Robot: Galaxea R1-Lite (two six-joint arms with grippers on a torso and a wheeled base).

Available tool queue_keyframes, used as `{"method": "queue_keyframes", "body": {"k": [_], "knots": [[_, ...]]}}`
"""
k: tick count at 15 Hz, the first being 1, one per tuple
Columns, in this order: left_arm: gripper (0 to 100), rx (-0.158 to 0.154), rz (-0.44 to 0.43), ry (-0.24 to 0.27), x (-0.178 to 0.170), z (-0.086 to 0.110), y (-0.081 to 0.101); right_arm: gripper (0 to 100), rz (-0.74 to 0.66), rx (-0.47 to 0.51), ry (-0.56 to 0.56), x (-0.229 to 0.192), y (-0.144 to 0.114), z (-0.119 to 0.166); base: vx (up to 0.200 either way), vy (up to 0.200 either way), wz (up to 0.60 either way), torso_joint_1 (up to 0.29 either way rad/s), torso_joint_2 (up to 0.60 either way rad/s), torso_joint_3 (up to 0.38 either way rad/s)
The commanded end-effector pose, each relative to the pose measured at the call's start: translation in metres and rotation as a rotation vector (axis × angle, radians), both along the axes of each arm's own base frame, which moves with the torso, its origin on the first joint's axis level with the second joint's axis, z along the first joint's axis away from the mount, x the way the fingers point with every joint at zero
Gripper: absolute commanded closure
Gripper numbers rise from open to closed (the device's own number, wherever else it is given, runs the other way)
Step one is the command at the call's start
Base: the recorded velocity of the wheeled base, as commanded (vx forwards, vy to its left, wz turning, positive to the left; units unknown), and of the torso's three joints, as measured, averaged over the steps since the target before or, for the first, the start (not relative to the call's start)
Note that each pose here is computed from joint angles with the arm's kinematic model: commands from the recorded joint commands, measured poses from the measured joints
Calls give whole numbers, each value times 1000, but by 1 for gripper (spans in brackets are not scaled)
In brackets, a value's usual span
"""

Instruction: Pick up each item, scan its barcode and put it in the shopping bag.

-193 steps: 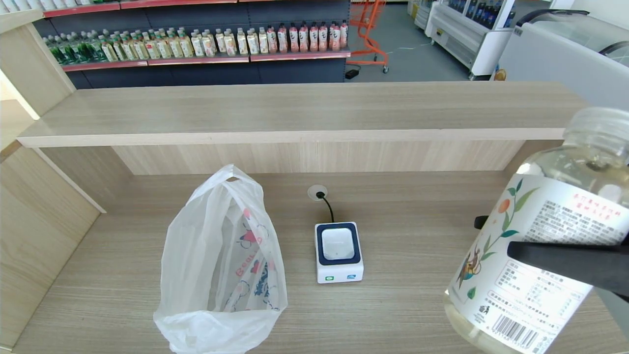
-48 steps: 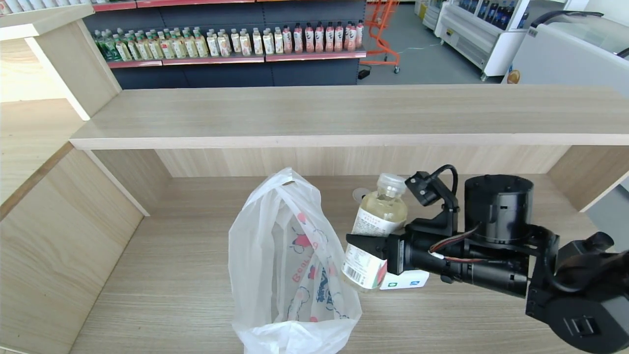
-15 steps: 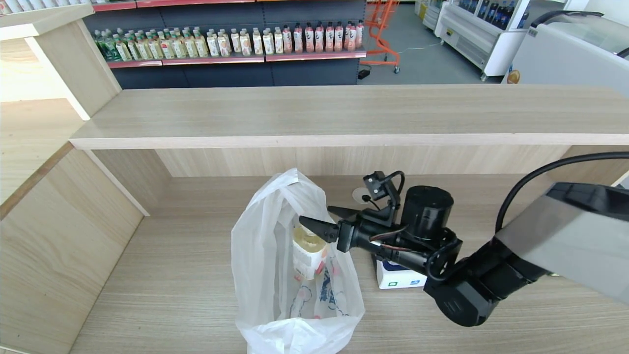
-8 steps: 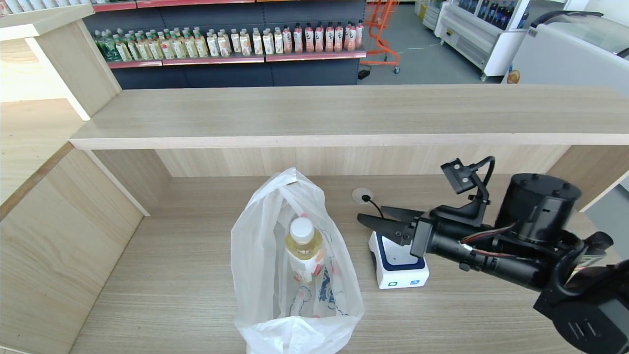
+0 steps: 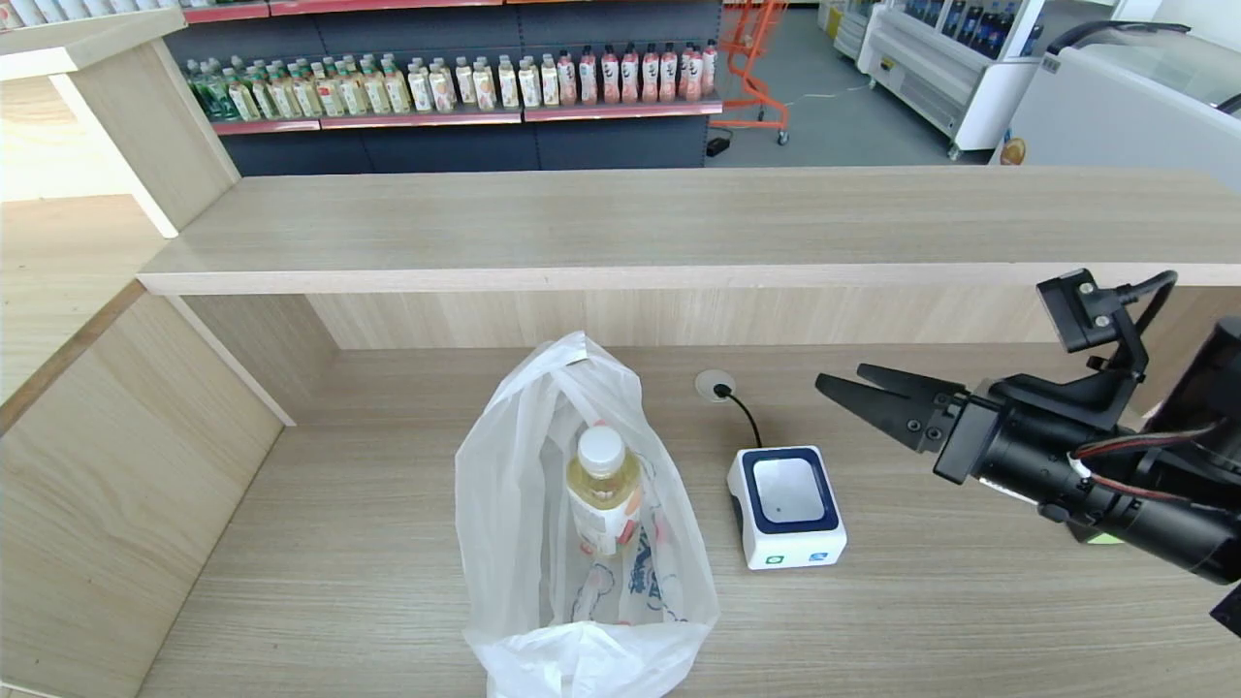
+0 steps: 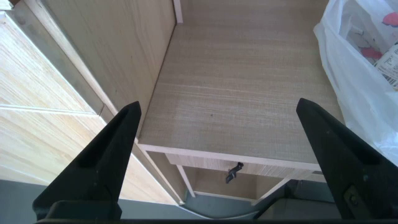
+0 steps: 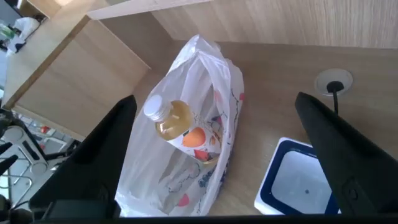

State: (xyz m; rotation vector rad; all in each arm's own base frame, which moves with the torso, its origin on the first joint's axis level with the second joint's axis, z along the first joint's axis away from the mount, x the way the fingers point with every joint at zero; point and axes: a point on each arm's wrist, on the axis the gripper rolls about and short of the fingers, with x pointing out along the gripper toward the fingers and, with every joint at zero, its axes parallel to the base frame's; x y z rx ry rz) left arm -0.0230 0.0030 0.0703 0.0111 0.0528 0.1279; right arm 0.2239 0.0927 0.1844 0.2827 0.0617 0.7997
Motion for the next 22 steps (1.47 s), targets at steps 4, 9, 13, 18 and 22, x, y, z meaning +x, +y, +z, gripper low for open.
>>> {"method": "queue_keyframes", "body": {"k": [4,9,13,18,22], "knots": [[0,0,1,0,0,0,0,0,-85,-30,18,-5,-23,-9,0,0,0,0,0,0],[0,0,1,0,0,0,0,0,-98,-37,36,-9,-26,-14,-120,0,0,3,1,1],[0,0,1,0,0,0,0,0,-114,-57,18,-8,-29,-15,0,-50,0,2,2,-1],[0,0,1,0,0,0,0,0,-154,-100,18,-12,-38,-22,0,-200,0,4,0,-1],[0,-8,1,-1,0,0,0,0,-156,-104,32,-18,-40,-25,0,-200,0,5,4,1]]}}
